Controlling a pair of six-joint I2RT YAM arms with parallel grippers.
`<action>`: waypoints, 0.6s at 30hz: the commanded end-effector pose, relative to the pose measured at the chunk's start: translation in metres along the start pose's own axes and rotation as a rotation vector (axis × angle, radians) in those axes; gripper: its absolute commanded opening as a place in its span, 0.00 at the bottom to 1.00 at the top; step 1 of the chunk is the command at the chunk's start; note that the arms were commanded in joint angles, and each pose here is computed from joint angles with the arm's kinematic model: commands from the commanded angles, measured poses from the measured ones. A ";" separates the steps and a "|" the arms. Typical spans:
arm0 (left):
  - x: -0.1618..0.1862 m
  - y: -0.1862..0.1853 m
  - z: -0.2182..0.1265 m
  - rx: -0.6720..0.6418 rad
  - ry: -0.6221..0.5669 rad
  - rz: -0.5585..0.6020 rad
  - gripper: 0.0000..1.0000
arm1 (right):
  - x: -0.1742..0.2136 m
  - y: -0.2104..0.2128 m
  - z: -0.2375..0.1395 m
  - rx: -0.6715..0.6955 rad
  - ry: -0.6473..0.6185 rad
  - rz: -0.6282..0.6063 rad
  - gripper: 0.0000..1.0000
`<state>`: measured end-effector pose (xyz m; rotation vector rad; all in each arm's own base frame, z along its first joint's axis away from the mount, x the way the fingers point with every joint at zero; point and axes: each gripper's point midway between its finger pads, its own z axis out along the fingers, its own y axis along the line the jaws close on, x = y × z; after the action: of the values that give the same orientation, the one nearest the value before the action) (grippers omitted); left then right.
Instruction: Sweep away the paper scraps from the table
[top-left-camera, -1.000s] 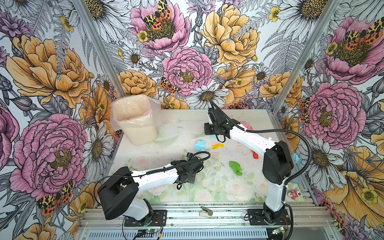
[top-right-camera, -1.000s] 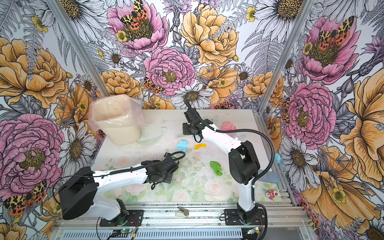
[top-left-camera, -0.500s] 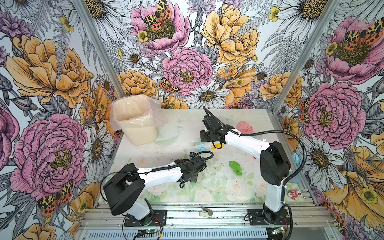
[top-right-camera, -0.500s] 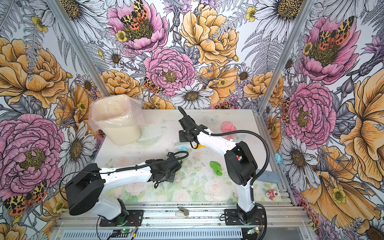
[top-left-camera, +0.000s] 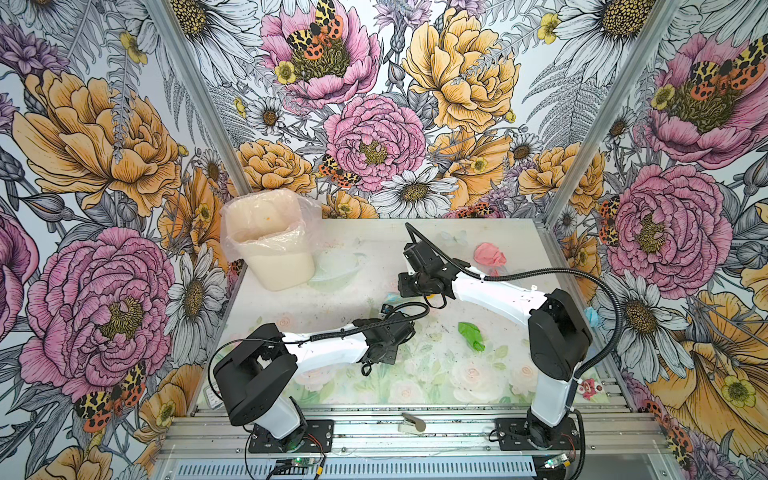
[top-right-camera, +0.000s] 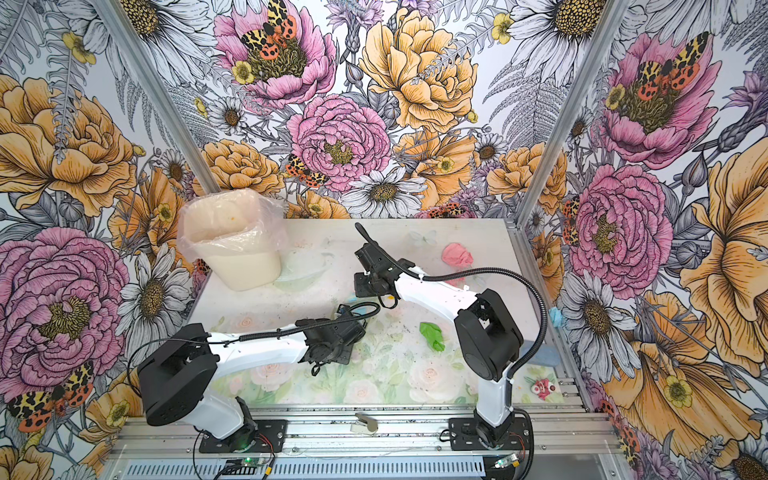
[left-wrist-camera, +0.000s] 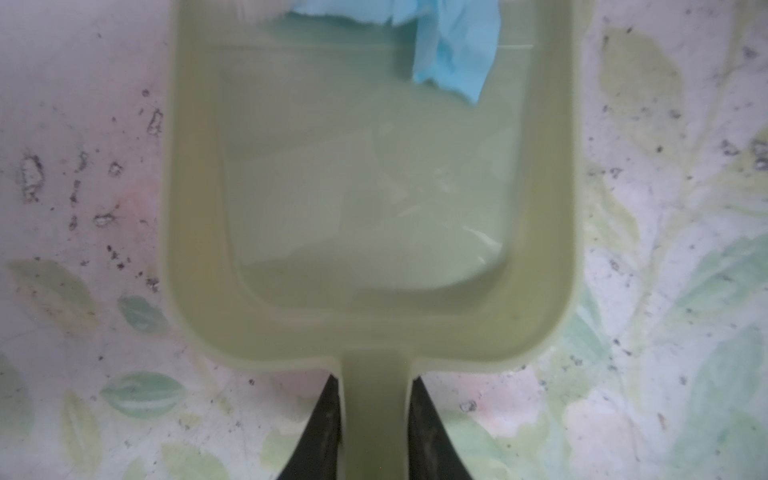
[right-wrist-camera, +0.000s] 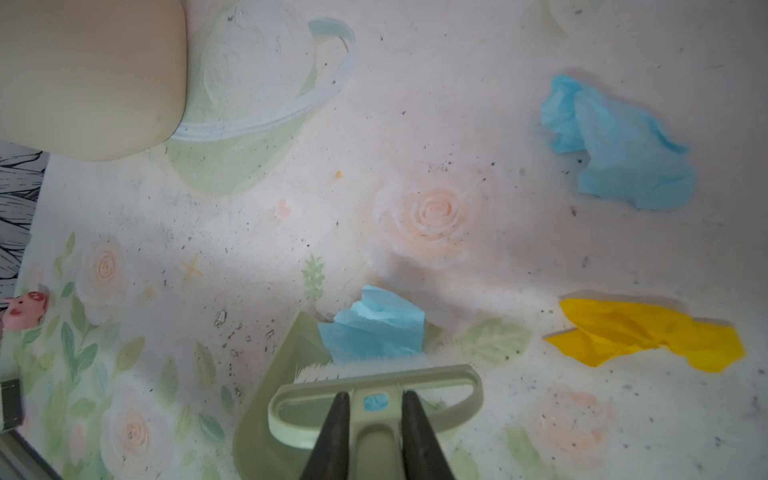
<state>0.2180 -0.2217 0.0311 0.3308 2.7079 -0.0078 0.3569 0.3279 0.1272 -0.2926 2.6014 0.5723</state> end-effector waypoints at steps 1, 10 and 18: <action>-0.012 -0.009 -0.004 0.016 -0.039 0.015 0.00 | -0.004 0.019 -0.025 -0.076 -0.026 0.014 0.00; -0.010 -0.006 -0.005 0.013 -0.043 0.007 0.00 | -0.044 0.002 -0.055 -0.013 -0.145 -0.010 0.00; -0.009 -0.006 -0.004 0.009 -0.044 -0.005 0.00 | -0.079 -0.014 -0.035 0.081 -0.194 -0.019 0.00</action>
<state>0.2175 -0.2223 0.0311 0.3435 2.7058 -0.0066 0.4031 0.3040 0.1948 -0.2051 2.4383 0.5352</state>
